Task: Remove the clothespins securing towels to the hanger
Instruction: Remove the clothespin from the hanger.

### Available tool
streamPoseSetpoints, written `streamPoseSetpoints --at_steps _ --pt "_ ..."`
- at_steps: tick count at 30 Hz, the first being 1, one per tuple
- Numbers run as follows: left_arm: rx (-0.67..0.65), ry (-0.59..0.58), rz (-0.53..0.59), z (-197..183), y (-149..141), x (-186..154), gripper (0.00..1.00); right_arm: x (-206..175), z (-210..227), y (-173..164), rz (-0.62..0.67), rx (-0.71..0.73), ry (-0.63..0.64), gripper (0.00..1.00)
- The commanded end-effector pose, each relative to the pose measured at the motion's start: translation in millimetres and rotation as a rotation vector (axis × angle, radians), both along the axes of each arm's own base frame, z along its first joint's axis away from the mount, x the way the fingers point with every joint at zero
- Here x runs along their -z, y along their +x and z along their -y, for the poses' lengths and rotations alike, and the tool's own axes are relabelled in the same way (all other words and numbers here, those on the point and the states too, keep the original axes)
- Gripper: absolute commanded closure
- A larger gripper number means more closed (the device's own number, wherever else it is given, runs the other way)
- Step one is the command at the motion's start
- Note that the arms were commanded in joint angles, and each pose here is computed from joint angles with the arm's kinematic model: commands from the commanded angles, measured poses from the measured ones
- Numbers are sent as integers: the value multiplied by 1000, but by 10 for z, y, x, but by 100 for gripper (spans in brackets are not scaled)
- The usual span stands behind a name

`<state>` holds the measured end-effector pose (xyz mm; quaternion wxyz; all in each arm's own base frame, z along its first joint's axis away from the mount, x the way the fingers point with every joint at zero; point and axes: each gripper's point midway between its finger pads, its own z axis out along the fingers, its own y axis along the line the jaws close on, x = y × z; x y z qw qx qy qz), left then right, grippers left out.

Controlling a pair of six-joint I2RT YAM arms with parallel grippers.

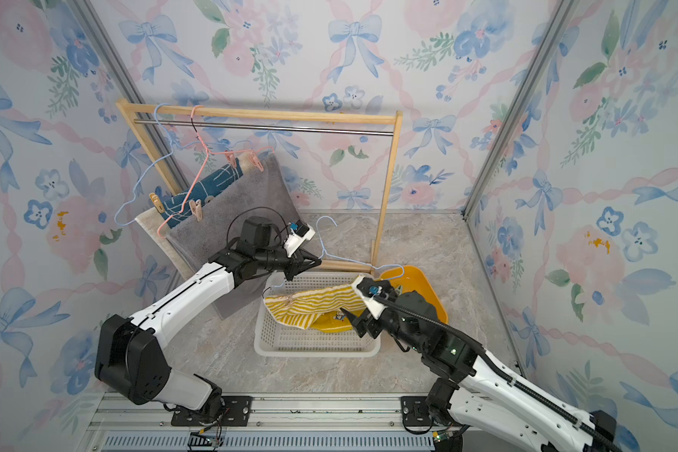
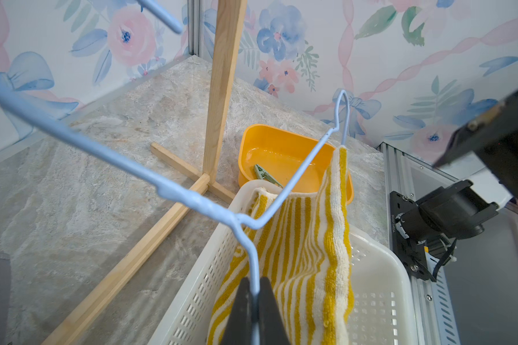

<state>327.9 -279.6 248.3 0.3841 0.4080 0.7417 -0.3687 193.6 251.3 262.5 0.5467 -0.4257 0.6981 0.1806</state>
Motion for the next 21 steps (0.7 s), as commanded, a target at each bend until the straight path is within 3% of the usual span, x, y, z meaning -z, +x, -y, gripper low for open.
streamPoseSetpoints --at_steps 1,12,21 --pt "26 -35 -16 54 -4 -72 100 -134 -434 -58 189 -172 -43 13" --pt "0 -8 -8 37 -18 -17 100 -29 -1125 -62 351 -380 -136 14" --pt "1 -2 -9 47 -32 2 100 61 -1456 -79 395 -511 -177 14"
